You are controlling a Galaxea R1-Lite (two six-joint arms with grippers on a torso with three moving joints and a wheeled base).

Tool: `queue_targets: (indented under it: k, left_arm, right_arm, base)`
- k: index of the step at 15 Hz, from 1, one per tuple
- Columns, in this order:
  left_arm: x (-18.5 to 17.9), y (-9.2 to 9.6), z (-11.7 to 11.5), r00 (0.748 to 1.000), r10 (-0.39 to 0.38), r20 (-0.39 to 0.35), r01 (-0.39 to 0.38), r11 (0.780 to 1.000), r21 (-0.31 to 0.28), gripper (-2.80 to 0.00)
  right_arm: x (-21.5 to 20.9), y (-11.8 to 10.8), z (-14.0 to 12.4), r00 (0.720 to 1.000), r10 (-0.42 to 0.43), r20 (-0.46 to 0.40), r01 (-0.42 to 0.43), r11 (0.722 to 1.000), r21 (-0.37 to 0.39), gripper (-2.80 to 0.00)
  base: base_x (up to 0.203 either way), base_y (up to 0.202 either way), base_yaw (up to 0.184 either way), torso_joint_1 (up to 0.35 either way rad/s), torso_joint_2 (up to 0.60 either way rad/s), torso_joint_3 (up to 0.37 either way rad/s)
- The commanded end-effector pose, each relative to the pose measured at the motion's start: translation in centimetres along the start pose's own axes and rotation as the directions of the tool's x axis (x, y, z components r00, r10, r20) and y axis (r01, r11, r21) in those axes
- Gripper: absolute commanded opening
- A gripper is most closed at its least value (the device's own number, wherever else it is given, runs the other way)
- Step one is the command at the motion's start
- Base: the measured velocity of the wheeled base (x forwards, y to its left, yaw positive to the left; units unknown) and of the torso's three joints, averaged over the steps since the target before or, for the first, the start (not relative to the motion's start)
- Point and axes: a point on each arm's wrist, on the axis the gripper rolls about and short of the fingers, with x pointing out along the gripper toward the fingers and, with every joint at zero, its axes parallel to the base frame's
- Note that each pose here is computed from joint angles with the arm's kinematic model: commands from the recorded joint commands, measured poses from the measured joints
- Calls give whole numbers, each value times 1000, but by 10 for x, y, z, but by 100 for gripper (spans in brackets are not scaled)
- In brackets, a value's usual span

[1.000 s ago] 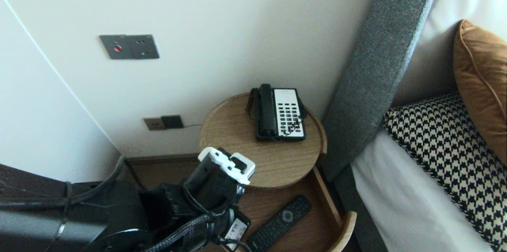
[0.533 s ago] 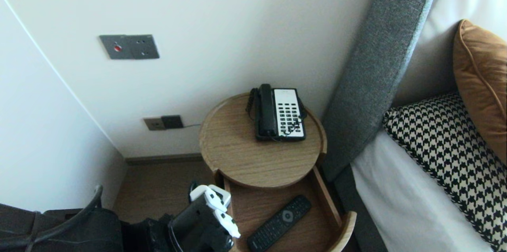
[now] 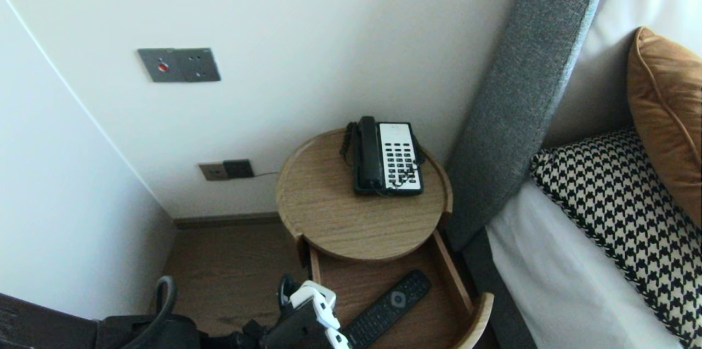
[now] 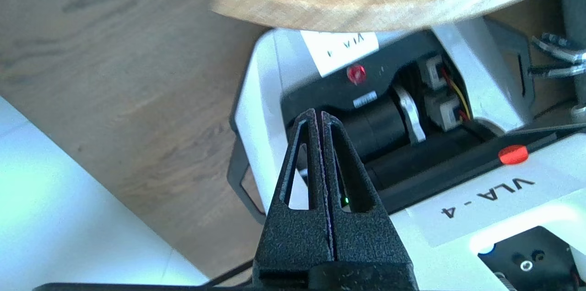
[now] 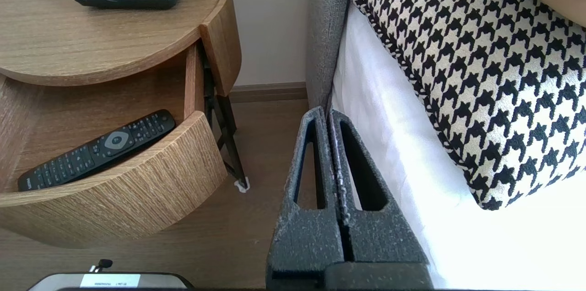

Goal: Close the nightstand drawer

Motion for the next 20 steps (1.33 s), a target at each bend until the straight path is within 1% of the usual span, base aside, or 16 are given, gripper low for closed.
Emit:
queue_targets:
  k: [1,3,7,9,12,16,20]
  left_arm:
    - [15,-8,-4,999,14,-42,-14,1000,14,-280]
    - [18,-12,-2,999,-19,-33,20,1000,6,-280]
    - [22,-13,-2,999,-18,-35,18,1000,6,-280]
    - [26,-16,1,999,-30,-15,30,1000,0,-280]
    - [31,-19,4,1000,-25,-6,25,1000,-2,-280]
    - [38,-23,9,999,-40,11,40,999,-7,-280]
    - [40,-26,16,996,-66,61,68,998,-19,-280]
  right_arm:
    - [0,0,0,1000,0,1,0,1000,0,-280]
    - [0,0,0,1000,0,2,0,1000,0,-280]
    - [0,0,0,1000,0,2,0,1000,0,-280]
    - [0,0,0,1000,0,3,0,1000,0,-280]
    - [0,0,0,1000,0,1,0,1000,0,-280]
    - [0,0,0,1000,0,1,0,1000,0,-280]
    - [0,0,0,1000,0,1,0,1000,0,-280]
  base:
    - [0,0,0,0,0,0]
    - [0,0,0,0,0,0]
    - [0,0,0,0,0,0]
    - [0,0,0,0,0,0]
    - [0,0,0,0,0,0]
    - [0,0,0,0,0,0]
    - [0,0,0,0,0,0]
